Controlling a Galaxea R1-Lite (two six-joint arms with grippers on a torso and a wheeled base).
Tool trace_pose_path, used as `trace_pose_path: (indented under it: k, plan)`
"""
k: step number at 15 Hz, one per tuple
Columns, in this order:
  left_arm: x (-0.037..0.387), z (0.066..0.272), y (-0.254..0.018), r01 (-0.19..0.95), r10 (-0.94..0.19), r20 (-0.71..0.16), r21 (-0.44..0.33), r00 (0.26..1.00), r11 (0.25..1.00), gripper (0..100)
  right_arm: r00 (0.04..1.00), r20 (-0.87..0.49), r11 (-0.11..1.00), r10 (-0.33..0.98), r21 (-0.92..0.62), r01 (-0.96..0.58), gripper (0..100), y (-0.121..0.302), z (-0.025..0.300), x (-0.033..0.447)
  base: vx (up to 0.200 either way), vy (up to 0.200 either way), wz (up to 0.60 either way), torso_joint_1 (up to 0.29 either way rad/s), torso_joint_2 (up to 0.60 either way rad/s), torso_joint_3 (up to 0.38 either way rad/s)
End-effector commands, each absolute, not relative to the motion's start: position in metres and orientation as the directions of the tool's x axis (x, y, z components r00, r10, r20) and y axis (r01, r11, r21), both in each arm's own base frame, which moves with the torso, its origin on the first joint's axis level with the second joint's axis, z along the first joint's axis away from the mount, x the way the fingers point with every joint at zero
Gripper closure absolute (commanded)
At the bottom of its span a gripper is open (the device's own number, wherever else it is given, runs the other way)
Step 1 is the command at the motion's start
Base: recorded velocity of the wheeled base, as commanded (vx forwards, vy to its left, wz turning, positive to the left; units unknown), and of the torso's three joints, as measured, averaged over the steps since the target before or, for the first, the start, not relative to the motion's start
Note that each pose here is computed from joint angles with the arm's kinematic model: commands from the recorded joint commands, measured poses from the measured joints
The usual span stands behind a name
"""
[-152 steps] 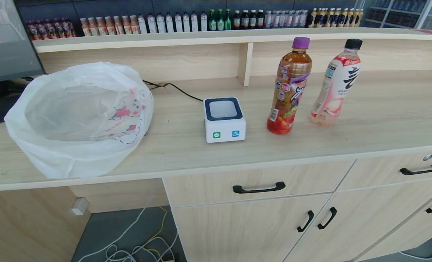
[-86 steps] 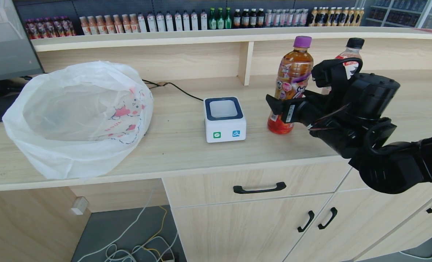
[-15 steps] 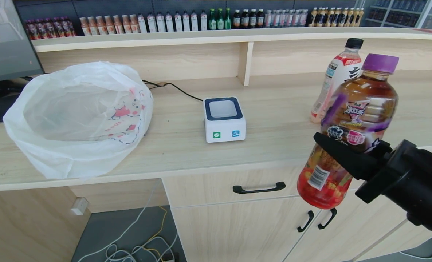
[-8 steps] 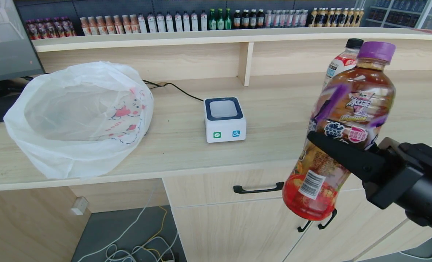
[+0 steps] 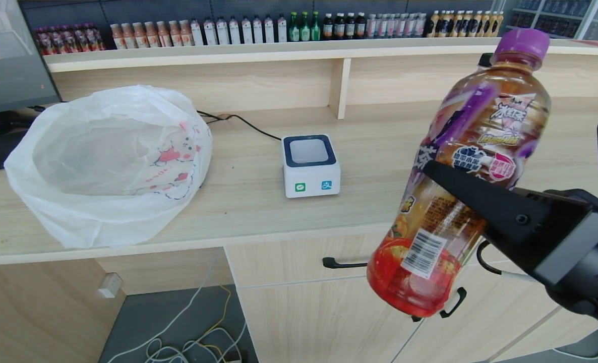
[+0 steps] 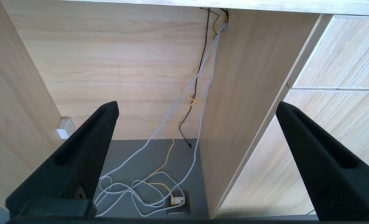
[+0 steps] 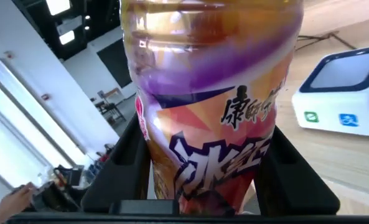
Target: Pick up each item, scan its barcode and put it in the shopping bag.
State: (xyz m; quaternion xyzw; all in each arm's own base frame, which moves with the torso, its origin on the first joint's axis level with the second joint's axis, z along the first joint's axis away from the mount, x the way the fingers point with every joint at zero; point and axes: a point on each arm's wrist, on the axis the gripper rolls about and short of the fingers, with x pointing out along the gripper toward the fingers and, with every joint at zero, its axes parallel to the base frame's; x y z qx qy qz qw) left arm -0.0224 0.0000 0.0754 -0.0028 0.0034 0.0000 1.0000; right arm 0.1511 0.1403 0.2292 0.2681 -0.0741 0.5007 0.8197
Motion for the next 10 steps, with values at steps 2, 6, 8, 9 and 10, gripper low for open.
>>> trace_pose_path:
  k: [2,6,8,9,10]
  plan:
    - [-0.022,0.075,0.0,0.0,0.0,-0.006,-0.006,1.0,1.0,0,0.425,0.393,0.26,0.815,0.407,-0.876,100,0.155,0.228,0.143,0.0,0.0,0.0,0.0,0.0,0.0]
    - [-0.022,0.075,0.0,0.0,0.0,-0.006,-0.006,1.0,1.0,0,0.37,0.419,0.161,0.829,0.456,-0.876,100,0.158,0.229,0.133,0.0,0.0,0.0,0.0,0.0,0.0]
    - [-0.022,0.075,0.0,0.0,0.0,-0.006,-0.006,1.0,1.0,0,0.355,0.414,0.132,0.838,0.477,-0.869,100,0.157,0.228,0.132,0.0,0.0,0.0,0.0,0.0,0.0]
    - [-0.022,0.075,0.0,0.0,0.0,-0.006,-0.006,1.0,1.0,0,0.353,0.419,0.111,0.837,0.501,-0.858,100,0.158,0.23,0.133,0.0,0.0,0.0,0.0,0.0,0.0]
    - [-0.022,0.075,0.0,0.0,0.0,-0.006,-0.006,1.0,1.0,0,0.351,0.424,0.094,0.835,0.519,-0.85,100,0.158,0.231,0.133,0.0,0.0,0.0,0.0,0.0,0.0]
